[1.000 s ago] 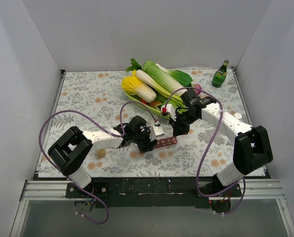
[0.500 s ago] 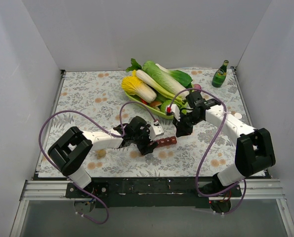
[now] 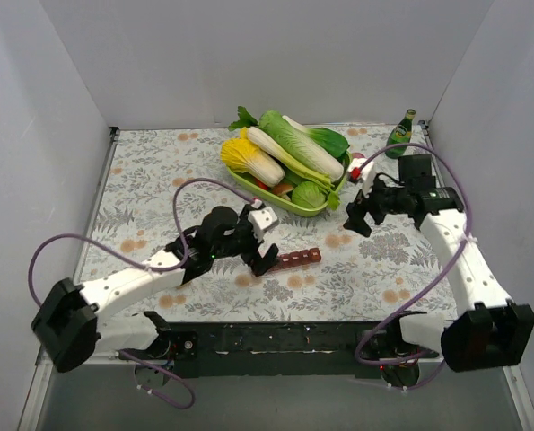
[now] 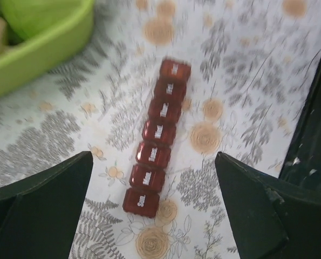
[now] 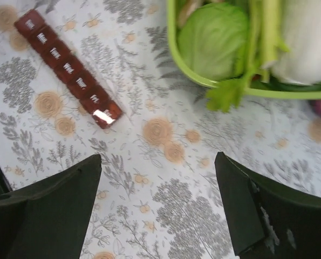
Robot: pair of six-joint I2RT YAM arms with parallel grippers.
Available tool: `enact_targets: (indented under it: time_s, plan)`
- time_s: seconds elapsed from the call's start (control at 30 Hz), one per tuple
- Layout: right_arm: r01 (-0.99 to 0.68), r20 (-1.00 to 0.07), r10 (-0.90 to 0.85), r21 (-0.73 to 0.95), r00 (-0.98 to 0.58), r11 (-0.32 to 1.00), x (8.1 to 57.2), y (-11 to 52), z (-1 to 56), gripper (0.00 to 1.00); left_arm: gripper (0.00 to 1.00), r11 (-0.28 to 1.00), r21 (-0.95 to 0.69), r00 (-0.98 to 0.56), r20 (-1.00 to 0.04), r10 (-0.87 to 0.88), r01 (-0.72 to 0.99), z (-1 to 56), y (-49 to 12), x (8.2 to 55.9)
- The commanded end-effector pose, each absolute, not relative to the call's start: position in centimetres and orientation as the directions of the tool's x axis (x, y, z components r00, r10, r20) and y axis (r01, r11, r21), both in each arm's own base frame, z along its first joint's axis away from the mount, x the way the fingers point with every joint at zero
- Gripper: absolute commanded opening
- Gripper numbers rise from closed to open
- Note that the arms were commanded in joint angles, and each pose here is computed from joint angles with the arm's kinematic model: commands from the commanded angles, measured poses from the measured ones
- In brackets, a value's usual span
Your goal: Sort the pills into containers
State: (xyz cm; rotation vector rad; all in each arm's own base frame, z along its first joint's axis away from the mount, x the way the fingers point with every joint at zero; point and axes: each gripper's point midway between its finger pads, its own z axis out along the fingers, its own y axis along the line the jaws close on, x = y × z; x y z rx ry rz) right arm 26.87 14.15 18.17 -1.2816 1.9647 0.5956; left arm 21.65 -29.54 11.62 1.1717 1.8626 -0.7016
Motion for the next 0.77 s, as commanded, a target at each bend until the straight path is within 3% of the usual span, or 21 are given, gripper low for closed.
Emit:
enact_targets:
  time_s: [0.0,0.07,0.13,0.23,0.43,0.73]
  plan:
    - [-0.778,-0.884,-0.451,-0.195,-0.125,0.597,29.4,11.2,27.2,0.98,0.98,0.544,-0.108,-0.222,-0.964,0.148,0.832,21.5,-28.5,22.4]
    - [-0.631,-0.914,-0.400,-0.273,-0.065,0.726,30.4,9.0,31.0,0.98,0.98,0.620,-0.221,-0.270,-0.963,-0.015,0.753,25.3,-27.0,22.7]
    - [-0.495,-0.951,-0.291,-0.203,-0.108,0.845,30.7,7.2,33.8,0.98,0.98,0.683,-0.277,-0.286,-0.953,-0.103,0.676,28.1,-25.3,23.3]
    - [-0.377,-0.975,-0.139,-0.064,-0.175,0.924,30.7,5.8,35.7,0.98,0.98,0.695,-0.341,-0.317,-0.933,-0.170,0.632,31.4,-23.8,22.3]
    - [-0.274,-0.991,-0.068,-0.033,-0.117,0.961,29.8,3.9,38.9,0.98,0.98,0.668,-0.381,-0.293,-0.924,-0.247,0.639,35.0,-21.7,19.9]
    - [-0.255,-0.992,-0.082,-0.056,-0.092,0.965,29.1,3.6,39.0,0.98,0.98,0.714,-0.344,-0.306,-0.933,-0.188,0.610,33.3,-21.0,20.3]
